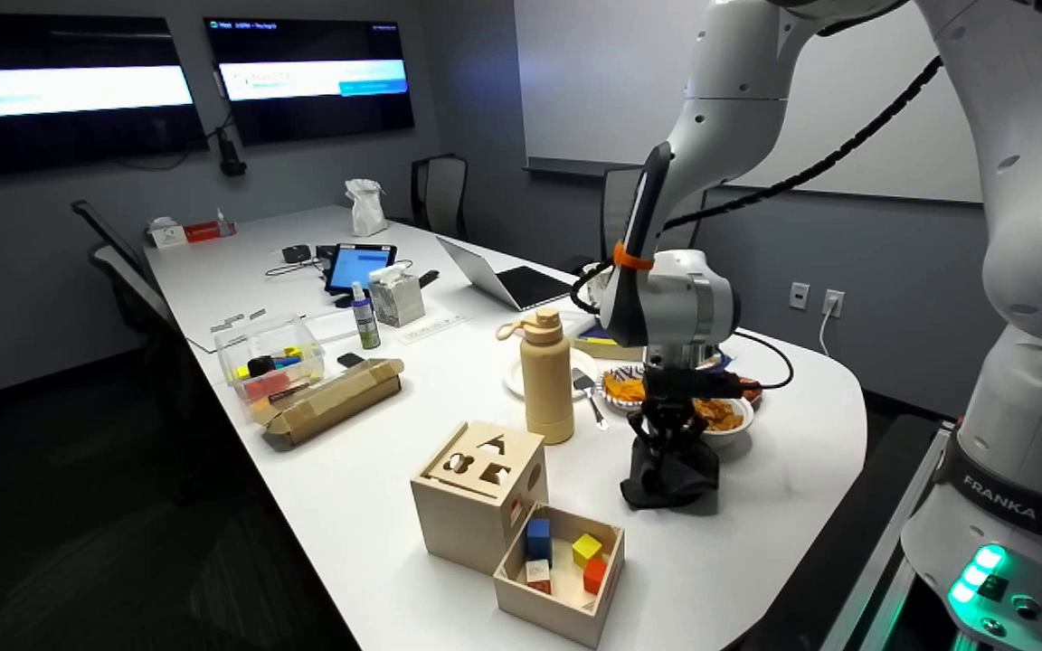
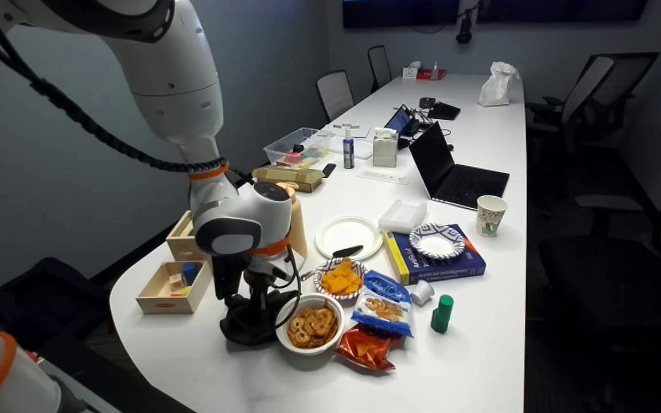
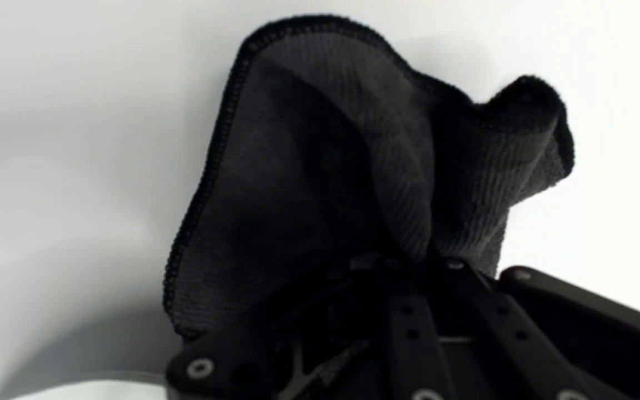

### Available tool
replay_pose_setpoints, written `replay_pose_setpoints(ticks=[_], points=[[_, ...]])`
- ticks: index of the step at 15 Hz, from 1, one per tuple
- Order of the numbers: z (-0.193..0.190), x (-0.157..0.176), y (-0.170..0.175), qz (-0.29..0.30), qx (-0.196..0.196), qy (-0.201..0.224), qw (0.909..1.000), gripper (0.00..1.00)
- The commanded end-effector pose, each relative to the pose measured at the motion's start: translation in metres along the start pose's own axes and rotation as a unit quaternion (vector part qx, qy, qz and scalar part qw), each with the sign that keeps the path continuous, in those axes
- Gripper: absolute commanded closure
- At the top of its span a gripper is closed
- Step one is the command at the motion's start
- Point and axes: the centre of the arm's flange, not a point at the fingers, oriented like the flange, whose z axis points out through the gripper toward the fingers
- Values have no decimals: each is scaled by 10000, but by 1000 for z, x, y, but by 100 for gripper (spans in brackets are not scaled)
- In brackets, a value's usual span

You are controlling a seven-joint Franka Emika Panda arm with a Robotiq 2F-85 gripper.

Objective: Use the grey towel to wipe the counter.

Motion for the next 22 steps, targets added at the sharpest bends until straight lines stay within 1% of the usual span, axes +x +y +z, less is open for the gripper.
replay_pose_setpoints(ticks=[1,3,5,7,8,10,12,15,19,20,22], points=[[-4,9,-49,-519,197,83,9984,98],[3,4,-72,-930,386,-63,9949,98],[12,-9,-88,-1288,535,-292,9898,98],[24,-26,-93,-1468,529,-566,9861,98],[31,-33,-88,-1454,468,-711,9857,98],[45,-44,-71,-1240,318,-928,9874,98],[53,-54,-43,-918,211,-1023,9903,98],[43,-67,-6,-339,202,-949,9947,98],[40,-80,49,585,146,-904,9941,98],[40,-79,58,750,179,-834,9935,98],[38,-69,64,750,455,-578,9945,98]])
